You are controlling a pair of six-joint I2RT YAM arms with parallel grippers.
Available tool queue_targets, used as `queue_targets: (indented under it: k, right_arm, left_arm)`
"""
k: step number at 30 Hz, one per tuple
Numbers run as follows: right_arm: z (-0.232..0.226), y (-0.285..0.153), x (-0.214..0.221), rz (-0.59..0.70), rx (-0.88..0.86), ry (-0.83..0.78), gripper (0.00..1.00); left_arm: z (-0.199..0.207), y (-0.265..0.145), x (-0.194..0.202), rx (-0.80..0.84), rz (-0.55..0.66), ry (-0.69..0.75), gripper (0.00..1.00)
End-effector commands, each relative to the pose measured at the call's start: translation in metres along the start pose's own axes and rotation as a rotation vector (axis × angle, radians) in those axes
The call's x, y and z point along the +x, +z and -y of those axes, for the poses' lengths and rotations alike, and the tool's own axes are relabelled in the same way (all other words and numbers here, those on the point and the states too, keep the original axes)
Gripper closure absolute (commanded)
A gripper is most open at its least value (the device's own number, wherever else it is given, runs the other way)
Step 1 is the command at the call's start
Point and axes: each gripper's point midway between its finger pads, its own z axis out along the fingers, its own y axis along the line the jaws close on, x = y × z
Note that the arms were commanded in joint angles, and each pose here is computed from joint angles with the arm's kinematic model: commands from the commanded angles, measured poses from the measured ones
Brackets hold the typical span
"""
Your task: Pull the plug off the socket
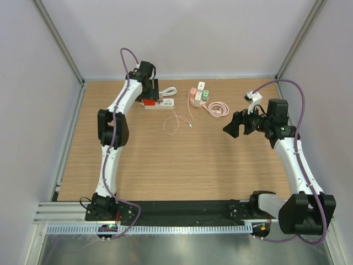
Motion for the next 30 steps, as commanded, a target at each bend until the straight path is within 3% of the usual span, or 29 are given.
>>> queue_targets:
  k: [1,10,13,16,17,19,24,25,30]
  right_arm:
    - [0.002,-0.002,-0.008,0.018,0.007,-0.023,0.00]
    - [0.002,-0.002,-0.008,0.018,0.010,-0.024,0.00]
    - [0.003,-0.002,-0.008,0.018,0.010,-0.025,0.00]
    - [0.003,-0.002,-0.008,0.018,0.010,-0.025,0.00]
    - [0.003,-0.002,-0.006,0.015,0.011,-0.023,0.00]
    - [0.002,-0.002,-0.007,0.017,0.005,-0.029,0.00]
    - [-0.012,0.000,-0.002,0.021,-0.087,-0.031,0.00]
    - [-0.020,0.001,-0.002,0.027,-0.132,-0.030,0.00]
    - [-0.042,0.008,0.003,0.007,-0.245,-0.042,0.00]
  left_arm:
    - [0.003,-0.003,-0.020,0.015,0.066,0.006,0.21]
    - [0.008,0.006,-0.019,0.036,0.061,0.006,0.29]
    - [0.012,0.000,-0.025,0.057,0.083,0.002,0.44]
    - [0.014,-0.010,-0.032,0.078,0.117,-0.002,0.72]
    - [0.015,-0.014,-0.035,0.084,0.129,-0.003,0.89]
    - [0.015,-0.028,-0.039,0.095,0.161,-0.007,1.00]
    - [0.012,-0.062,-0.041,0.129,0.234,-0.004,1.00]
    - [0.012,-0.085,-0.054,0.150,0.296,-0.008,1.00]
    - [0.001,-0.106,-0.029,0.165,0.322,0.018,1.00]
